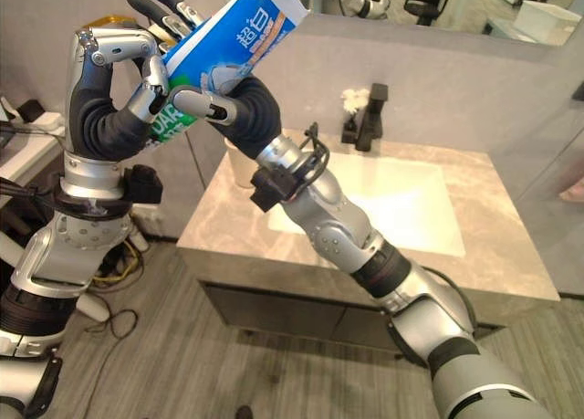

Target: Put brush and paste in cup on sink, flatten towel.

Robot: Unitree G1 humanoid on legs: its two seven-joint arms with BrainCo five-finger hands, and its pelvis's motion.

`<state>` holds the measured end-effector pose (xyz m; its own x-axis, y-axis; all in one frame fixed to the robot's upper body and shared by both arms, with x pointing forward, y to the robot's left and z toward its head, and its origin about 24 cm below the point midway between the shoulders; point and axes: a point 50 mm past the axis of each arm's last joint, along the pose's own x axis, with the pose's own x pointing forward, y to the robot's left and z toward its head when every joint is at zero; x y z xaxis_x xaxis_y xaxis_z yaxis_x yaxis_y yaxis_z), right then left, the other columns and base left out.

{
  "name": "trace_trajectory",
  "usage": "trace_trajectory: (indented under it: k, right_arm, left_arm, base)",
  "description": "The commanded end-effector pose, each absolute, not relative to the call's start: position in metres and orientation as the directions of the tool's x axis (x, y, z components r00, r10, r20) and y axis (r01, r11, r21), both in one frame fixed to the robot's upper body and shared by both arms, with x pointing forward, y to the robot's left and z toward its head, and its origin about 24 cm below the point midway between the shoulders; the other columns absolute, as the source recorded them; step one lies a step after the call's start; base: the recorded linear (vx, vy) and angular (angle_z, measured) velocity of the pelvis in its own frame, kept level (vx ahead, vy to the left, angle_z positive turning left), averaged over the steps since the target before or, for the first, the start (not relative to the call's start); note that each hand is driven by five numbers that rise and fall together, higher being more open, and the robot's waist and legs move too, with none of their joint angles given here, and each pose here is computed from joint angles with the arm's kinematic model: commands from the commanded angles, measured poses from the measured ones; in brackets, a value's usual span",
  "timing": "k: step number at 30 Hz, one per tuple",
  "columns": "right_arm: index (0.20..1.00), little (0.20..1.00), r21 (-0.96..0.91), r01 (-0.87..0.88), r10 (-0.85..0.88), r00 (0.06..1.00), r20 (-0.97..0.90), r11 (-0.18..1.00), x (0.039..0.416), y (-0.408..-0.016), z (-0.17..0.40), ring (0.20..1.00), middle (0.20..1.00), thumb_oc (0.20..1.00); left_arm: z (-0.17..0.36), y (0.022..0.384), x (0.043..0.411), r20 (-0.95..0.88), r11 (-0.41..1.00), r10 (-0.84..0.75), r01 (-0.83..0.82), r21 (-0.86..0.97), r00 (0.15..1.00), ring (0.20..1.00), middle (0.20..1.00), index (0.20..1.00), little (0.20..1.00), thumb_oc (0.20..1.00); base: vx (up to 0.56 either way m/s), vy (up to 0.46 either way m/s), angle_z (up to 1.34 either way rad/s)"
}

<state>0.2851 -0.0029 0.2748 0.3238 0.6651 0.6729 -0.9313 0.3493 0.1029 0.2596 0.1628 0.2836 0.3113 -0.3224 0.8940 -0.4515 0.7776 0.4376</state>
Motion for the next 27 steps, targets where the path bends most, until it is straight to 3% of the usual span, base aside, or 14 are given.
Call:
trace_trajectory:
  k: [1, 13, 14, 15, 16, 17, 18, 27]
  right_arm:
    - [1.0, 1.0, -0.01, -0.984, 0.557, 0.093, 0.825, 0.179, 0.249, 0.003, 0.317, 1.0, 1.0, 1.0]
    - [1.0, 1.0, 0.096, -0.973, 0.431, 0.18, 0.884, 0.208, 0.253, -0.008, 0.321, 1.0, 1.0, 1.0]
    - [0.94, 0.94, 0.116, -0.971, 0.409, 0.194, 0.892, 0.209, 0.253, -0.01, 0.321, 0.94, 0.94, 0.94]
    - [0.94, 0.94, 0.116, -0.971, 0.409, 0.194, 0.892, 0.209, 0.253, -0.01, 0.32, 0.94, 0.94, 0.94]
    - [0.533, 0.533, 0.119, -0.97, 0.403, 0.197, 0.894, 0.21, 0.253, -0.01, 0.321, 0.533, 0.533, 0.533]
    - [0.235, 0.235, 0.137, -0.968, 0.389, 0.211, 0.897, 0.209, 0.253, -0.011, 0.32, 0.235, 0.235, 0.235]
    - [0.2, 0.2, 0.144, -0.967, 0.383, 0.218, 0.898, 0.212, 0.254, -0.01, 0.32, 0.2, 0.2, 0.2]
    - [0.2, 0.2, 0.161, -0.965, 0.4, 0.234, 0.886, 0.208, 0.254, -0.006, 0.315, 0.2, 0.2, 0.2]
  left_arm:
    - [0.284, 0.181, 0.271, 0.88, 0.755, -0.268, -0.482, 0.444, 0.392, 0.2, 0.2, 0.2, 0.2, 0.2]
    - [0.258, 0.185, 0.268, 0.861, 0.802, -0.201, -0.427, 0.419, 0.468, 0.2, 0.2, 0.2, 0.2, 0.2]
    - [0.253, 0.187, 0.267, 0.856, 0.806, -0.188, -0.423, 0.415, 0.482, 0.2, 0.2, 0.2, 0.2, 0.2]
    - [0.253, 0.187, 0.267, 0.856, 0.806, -0.187, -0.423, 0.415, 0.483, 0.2, 0.2, 0.2, 0.2, 0.2]
    - [0.252, 0.188, 0.267, 0.855, 0.807, -0.184, -0.423, 0.413, 0.485, 0.2, 0.2, 0.2, 0.2, 0.2]
    - [0.249, 0.188, 0.266, 0.852, 0.812, -0.173, -0.418, 0.408, 0.495, 0.2, 0.2, 0.2, 0.2, 0.2]
    - [0.248, 0.189, 0.267, 0.85, 0.811, -0.167, -0.421, 0.407, 0.5, 0.2, 0.2, 0.2, 0.2, 0.2]
    - [0.248, 0.185, 0.267, 0.856, 0.829, -0.155, -0.407, 0.384, 0.493, 0.2, 0.2, 0.2, 0.2, 0.2]
  base:
    - [0.0, -0.002, -0.06]
    - [0.0, -0.006, -0.03]
    - [0.0, 0.0, 0.0]
    - [0.0, 0.0, 0.0]
    - [0.0, 0.0, 0.0]
    - [0.0, 0.0, 0.0]
    - [0.0, 0.0, 0.0]
    - [0.0, 0.0, 0.0]
